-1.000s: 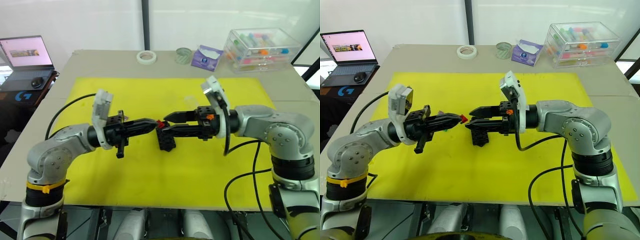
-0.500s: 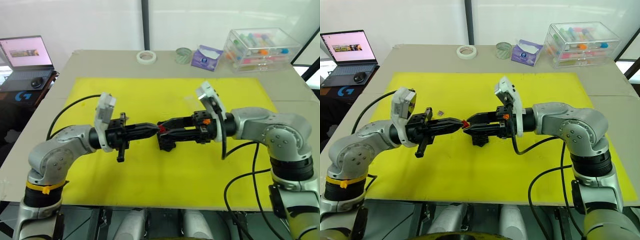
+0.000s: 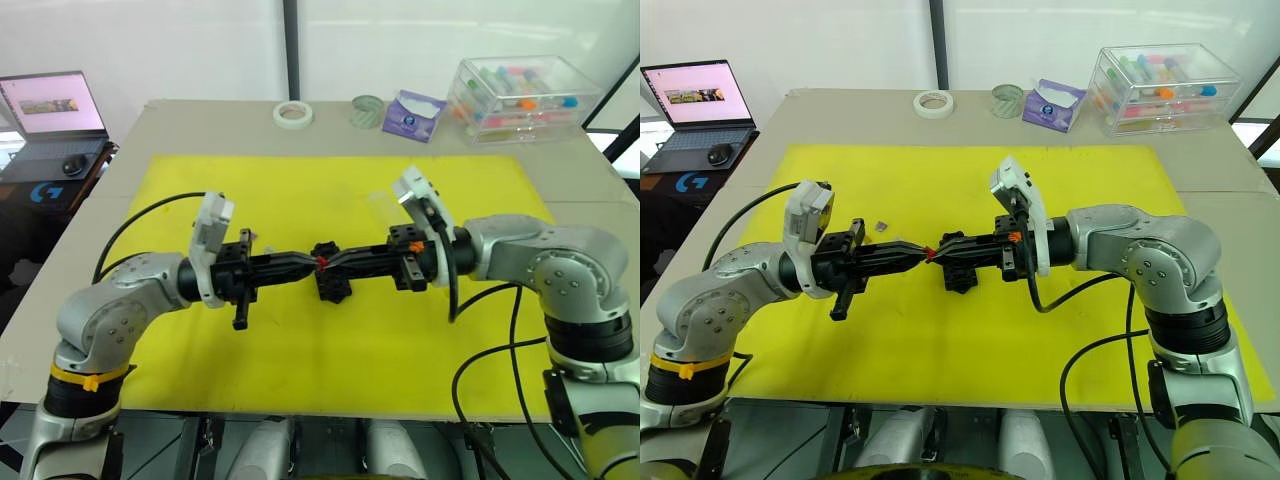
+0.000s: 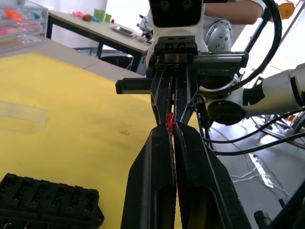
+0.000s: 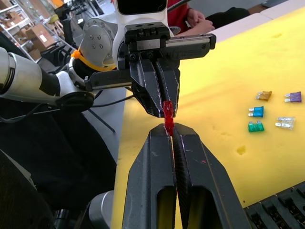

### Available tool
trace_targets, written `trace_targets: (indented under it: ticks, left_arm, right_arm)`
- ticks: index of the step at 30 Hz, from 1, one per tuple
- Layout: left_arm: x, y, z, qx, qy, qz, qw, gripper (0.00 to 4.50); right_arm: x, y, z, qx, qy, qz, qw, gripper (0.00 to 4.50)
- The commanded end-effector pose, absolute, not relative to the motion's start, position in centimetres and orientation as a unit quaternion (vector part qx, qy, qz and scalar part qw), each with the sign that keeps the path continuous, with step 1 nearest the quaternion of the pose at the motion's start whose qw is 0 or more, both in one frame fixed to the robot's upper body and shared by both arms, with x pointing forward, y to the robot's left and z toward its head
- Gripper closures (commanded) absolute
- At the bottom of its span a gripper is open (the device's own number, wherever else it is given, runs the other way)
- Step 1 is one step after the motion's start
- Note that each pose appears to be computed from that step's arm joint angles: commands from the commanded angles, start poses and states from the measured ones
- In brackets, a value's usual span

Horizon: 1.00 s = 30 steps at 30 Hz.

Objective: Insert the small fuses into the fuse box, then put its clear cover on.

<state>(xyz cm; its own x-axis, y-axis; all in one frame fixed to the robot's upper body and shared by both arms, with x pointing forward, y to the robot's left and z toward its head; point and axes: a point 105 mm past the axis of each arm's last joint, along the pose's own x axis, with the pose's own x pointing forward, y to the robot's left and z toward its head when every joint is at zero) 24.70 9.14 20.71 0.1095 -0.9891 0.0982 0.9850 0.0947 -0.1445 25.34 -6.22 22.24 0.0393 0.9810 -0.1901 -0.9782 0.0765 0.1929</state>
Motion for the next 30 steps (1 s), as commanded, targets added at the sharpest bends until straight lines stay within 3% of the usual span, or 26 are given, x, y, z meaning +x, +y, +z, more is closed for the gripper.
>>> trace_targets:
  ticks: [1, 4, 9, 14, 19, 30]
  left_arm:
    - [24.3, 9.0, 21.1, -0.063, -0.003, -0.671, 0.739, 4.26]
    - [24.4, 9.3, 21.0, -0.053, 0.003, -0.67, 0.74, 3.48]
    - [24.3, 11.6, 20.5, -0.009, 0.024, -0.675, 0.737, 1.63]
    - [23.2, 12.9, 19.9, 0.084, 0.02, -0.707, 0.702, 0.07]
    - [23.7, 12.6, 19.6, 0.123, -0.005, -0.691, 0.713, 0.07]
    - [24.5, 11.5, 18.1, 0.151, -0.033, -0.643, 0.75, 0.07]
  right_arm:
    - [24.8, -6.0, 23.1, -0.016, 0.117, 0.69, 0.714, 4.49]
    - [25.1, -6.2, 22.9, -0.032, 0.121, 0.68, 0.723, 4.5]
    - [25.3, -6.6, 21.9, -0.132, 0.143, 0.659, 0.726, 4.5]
    - [26.2, -6.7, 21.5, -0.263, 0.127, 0.64, 0.711, 4.5]
    - [28.0, -7.2, 20.7, -0.374, 0.107, 0.621, 0.68, 4.5]
    - [29.0, -6.7, 18.9, -0.396, 0.113, 0.628, 0.66, 4.5]
